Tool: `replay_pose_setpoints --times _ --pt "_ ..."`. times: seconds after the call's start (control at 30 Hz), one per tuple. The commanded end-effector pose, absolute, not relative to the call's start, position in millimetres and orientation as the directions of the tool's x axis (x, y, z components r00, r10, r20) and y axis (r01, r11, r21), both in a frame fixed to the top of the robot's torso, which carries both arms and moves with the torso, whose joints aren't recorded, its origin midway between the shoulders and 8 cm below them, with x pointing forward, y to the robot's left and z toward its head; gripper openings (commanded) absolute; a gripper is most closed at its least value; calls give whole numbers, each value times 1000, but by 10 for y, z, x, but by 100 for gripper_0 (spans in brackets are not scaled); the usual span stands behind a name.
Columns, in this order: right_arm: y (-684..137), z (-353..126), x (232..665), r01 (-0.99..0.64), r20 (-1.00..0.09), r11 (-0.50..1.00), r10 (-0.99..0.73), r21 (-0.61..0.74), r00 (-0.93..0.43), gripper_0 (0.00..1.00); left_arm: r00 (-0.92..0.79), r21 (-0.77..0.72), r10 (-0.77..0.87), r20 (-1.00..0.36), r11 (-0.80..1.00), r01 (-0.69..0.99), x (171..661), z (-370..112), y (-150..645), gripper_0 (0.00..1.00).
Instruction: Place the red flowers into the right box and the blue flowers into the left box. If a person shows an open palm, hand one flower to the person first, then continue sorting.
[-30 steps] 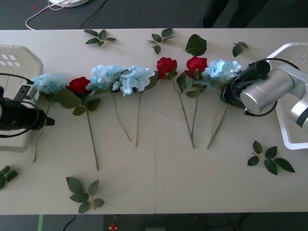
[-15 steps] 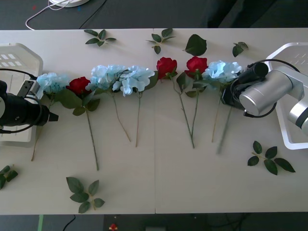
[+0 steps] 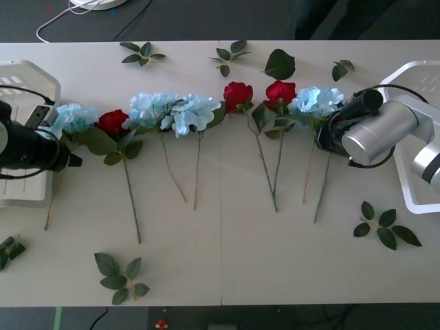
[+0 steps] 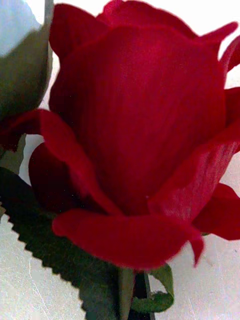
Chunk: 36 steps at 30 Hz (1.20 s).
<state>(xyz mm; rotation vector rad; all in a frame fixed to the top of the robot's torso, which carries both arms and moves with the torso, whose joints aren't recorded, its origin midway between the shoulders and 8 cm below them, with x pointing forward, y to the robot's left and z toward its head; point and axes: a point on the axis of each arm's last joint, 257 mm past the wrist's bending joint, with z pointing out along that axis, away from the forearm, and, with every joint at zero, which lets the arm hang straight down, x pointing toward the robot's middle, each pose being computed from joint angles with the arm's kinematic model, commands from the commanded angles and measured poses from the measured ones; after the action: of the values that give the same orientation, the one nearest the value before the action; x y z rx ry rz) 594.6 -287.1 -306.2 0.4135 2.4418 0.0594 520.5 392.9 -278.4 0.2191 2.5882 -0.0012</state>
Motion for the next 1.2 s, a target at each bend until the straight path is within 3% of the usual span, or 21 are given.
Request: replay_pose_setpoints --times 0.03,0.47,0.77,0.97,1.2 --pt "-2802 -2467 6148 216 -650 966 257 144 -715 0 -803 143 257 -537 966 213 5382 -2244 4103 100" --pt "-3601 -1545 5978 176 -639 982 181 72 -748 0 -849 0 226 -478 966 257 5176 -2450 3563 100" --pt "-4567 -1014 5851 132 -668 973 -29 -190 -744 0 -844 -21 230 -484 961 274 5171 -2607 3397 100" --pt "-5247 -886 5812 133 -657 941 -112 -311 -745 0 -829 -10 245 -502 957 289 5174 -2789 3365 100" --pt "-5790 -1049 5960 130 -679 912 -188 -388 -709 0 -833 2 250 -494 958 287 5158 -2860 3419 100"
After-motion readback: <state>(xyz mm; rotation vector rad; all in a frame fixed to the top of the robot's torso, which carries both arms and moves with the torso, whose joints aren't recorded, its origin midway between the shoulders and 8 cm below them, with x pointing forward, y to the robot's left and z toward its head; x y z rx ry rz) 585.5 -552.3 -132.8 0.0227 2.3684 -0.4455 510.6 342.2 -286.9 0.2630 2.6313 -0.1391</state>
